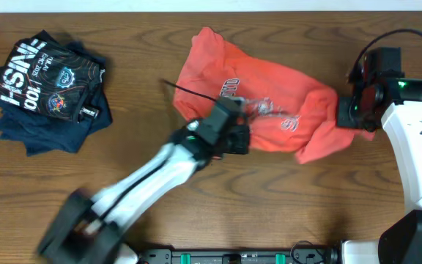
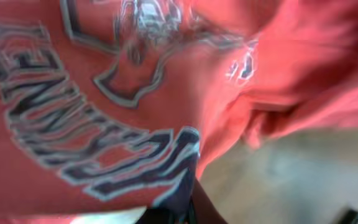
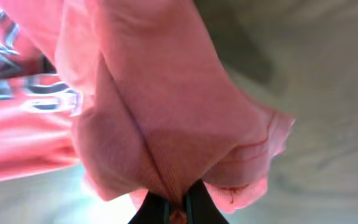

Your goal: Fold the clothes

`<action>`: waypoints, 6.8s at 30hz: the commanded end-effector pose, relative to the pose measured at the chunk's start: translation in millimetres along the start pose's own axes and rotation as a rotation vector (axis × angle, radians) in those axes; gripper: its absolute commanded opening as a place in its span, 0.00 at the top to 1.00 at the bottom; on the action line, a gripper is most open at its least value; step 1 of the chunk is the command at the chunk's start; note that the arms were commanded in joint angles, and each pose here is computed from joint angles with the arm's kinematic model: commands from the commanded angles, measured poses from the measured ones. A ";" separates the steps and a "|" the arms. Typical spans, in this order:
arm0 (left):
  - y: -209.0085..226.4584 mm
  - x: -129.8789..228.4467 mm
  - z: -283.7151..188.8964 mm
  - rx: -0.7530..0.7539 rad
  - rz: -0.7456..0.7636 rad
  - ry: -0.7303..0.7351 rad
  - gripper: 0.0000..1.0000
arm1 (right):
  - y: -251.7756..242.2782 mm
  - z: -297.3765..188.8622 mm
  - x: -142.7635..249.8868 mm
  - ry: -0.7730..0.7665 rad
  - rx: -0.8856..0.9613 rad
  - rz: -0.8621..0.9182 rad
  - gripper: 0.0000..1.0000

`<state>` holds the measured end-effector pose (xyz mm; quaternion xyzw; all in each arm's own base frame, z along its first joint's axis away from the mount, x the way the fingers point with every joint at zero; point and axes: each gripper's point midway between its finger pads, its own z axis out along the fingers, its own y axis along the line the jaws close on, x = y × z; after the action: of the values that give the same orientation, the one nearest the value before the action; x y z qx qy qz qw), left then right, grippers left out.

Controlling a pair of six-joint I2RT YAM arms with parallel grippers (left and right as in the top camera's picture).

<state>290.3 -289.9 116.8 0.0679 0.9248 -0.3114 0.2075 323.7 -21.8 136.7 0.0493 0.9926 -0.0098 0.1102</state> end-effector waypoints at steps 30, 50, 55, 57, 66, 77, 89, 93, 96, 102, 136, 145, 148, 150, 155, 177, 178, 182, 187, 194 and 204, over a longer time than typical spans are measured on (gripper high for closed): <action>126.0 -40.2 -50.1 -0.394 -0.065 -0.088 0.47 | 7.1 12.5 -15.9 -0.023 -0.095 0.053 0.48; 170.9 -0.8 -0.7 -0.488 -0.107 0.084 0.48 | 22.5 12.2 -14.7 -0.021 -0.105 0.011 0.49; 175.7 8.2 11.1 -0.479 -0.118 0.122 0.61 | 22.4 12.2 -14.2 -0.018 -0.105 0.010 0.49; 172.1 10.9 13.7 -0.454 -0.124 0.137 0.86 | 22.4 12.2 -14.8 -0.021 -0.105 0.010 0.49; 134.4 -18.5 -30.0 -0.380 -0.010 0.040 0.94 | 20.3 12.3 -16.2 -0.027 -0.092 0.009 0.49; 96.5 -24.4 -104.9 -0.333 0.019 -0.079 0.94 | 77.2 20.2 -6.1 -0.003 -0.224 -0.180 0.51; 93.1 -38.9 -147.9 -0.392 0.042 -0.228 0.94 | 146.3 103.1 11.2 0.112 -0.244 -0.261 0.55; 96.5 -35.6 -144.0 -0.402 0.037 -0.206 0.94 | 156.8 121.6 19.3 0.148 -0.238 -0.268 0.87; 99.2 -33.0 -141.0 -0.410 0.033 -0.188 0.94 | 150.4 122.0 25.9 0.177 -0.200 -0.257 0.99; 102.6 -30.7 -136.3 -0.419 0.028 -0.168 0.94 | 98.9 86.7 15.0 0.123 -0.009 -0.134 0.99; 110.5 -34.0 -139.3 -0.467 0.028 -0.187 0.94 | 31.6 61.8 115.7 0.370 -0.073 0.175 0.70; 110.5 -34.0 -139.3 -0.467 0.028 -0.187 0.94 | 26.6 100.3 174.0 0.465 0.009 0.446 0.42; 110.3 -34.0 -139.2 -0.467 0.028 -0.187 0.94 | 26.5 112.3 179.7 0.444 0.009 0.472 0.01; 110.4 -34.0 -139.3 -0.467 0.028 -0.187 0.94 | 26.8 120.3 178.7 0.415 0.000 0.484 0.01; 110.3 -33.9 -139.2 -0.467 0.028 -0.187 0.94 | 27.6 134.0 174.2 0.352 -0.019 0.494 0.11; 94.3 -47.5 -156.4 -0.435 0.110 -0.251 0.94 | 18.5 51.4 54.5 0.176 -0.091 0.368 0.99; 89.5 -50.9 -162.9 -0.428 0.133 -0.270 0.94 | 18.6 39.6 43.0 0.150 -0.097 0.359 0.99; 67.9 -65.4 -195.4 -0.399 0.203 -0.374 0.94 | 16.5 -15.0 1.2 0.020 -0.122 0.340 0.99; 49.3 -85.3 -253.5 -0.452 0.293 -0.548 0.94 | 0.0 -97.5 -30.4 -0.180 -0.114 0.346 0.99; 14.9 -96.5 -334.0 -0.432 0.316 -0.780 0.94 | -24.6 -190.8 -28.5 -0.435 -0.049 0.367 0.99; 6.6 -76.8 -304.3 -0.324 0.346 -0.623 0.94 | -37.7 -208.3 -18.1 -0.487 0.020 0.385 0.99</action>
<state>251.6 -85.1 378.7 0.0619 0.8142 -0.1109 0.5665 286.3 -38.6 352.0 0.2225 0.9072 0.0269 0.3560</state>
